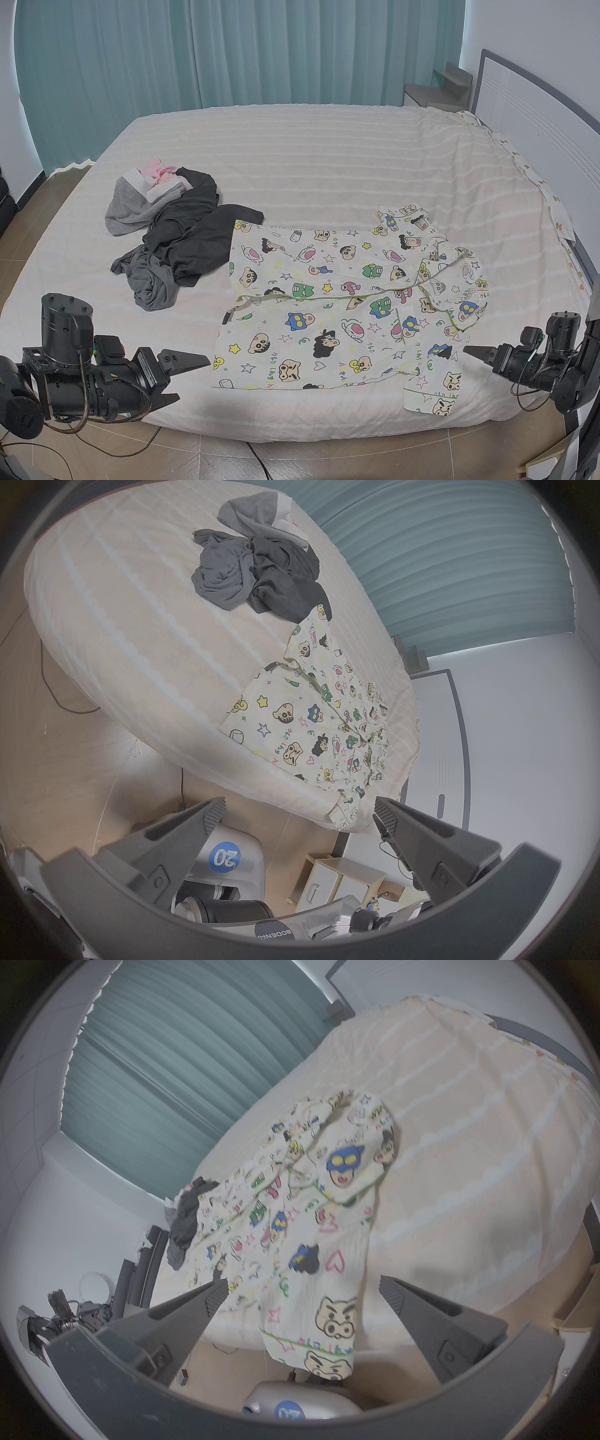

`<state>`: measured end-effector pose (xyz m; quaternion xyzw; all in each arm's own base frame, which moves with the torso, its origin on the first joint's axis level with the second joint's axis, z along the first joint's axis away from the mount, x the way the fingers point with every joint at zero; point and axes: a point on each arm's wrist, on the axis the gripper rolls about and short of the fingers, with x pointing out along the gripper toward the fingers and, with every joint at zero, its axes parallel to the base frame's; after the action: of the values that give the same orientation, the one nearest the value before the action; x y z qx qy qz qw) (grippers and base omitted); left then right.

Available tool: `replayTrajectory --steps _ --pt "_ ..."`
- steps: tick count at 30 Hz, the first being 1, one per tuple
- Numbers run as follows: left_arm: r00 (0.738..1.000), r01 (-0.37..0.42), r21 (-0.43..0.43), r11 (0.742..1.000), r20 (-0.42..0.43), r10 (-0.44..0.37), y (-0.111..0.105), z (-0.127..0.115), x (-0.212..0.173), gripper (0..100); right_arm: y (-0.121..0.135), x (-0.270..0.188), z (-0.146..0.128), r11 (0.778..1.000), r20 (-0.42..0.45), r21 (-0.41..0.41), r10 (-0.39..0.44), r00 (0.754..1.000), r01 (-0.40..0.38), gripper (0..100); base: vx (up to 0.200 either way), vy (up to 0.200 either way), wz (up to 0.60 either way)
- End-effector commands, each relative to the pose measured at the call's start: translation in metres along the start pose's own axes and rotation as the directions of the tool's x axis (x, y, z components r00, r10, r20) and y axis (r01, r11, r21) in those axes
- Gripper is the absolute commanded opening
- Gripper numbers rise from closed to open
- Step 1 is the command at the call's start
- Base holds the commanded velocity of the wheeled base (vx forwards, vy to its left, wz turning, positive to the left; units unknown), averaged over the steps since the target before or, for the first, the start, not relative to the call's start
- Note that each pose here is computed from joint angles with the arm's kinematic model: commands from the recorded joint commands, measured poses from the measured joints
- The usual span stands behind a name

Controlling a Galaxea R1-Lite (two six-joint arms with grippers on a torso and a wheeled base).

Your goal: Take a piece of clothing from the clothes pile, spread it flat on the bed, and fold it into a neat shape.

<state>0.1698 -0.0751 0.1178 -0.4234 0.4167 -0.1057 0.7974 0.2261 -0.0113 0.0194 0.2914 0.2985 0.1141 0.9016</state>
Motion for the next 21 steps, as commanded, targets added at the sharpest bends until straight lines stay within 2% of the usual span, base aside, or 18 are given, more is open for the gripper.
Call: replayTrajectory --steps 1,9,21 --pt "1.0 -0.019 -0.004 1.0 -0.013 0.019 0.004 -0.001 0.006 100 -0.015 0.014 -0.024 0.999 -0.129 0.014 -0.034 0.991 0.036 100 0.0 0.0 0.0" --pt "1.0 -0.021 -0.002 1.0 -0.02 0.021 0.004 -0.002 0.008 100 -0.018 0.025 -0.046 1.0 -0.203 -0.018 -0.02 0.979 0.017 100 0.0 0.0 0.0" --pt "1.0 -0.02 -0.001 1.0 -0.021 0.02 0.003 -0.002 0.008 100 -0.012 0.041 -0.051 0.999 -0.227 -0.04 0.013 0.974 -0.022 100 0.0 0.0 0.0"
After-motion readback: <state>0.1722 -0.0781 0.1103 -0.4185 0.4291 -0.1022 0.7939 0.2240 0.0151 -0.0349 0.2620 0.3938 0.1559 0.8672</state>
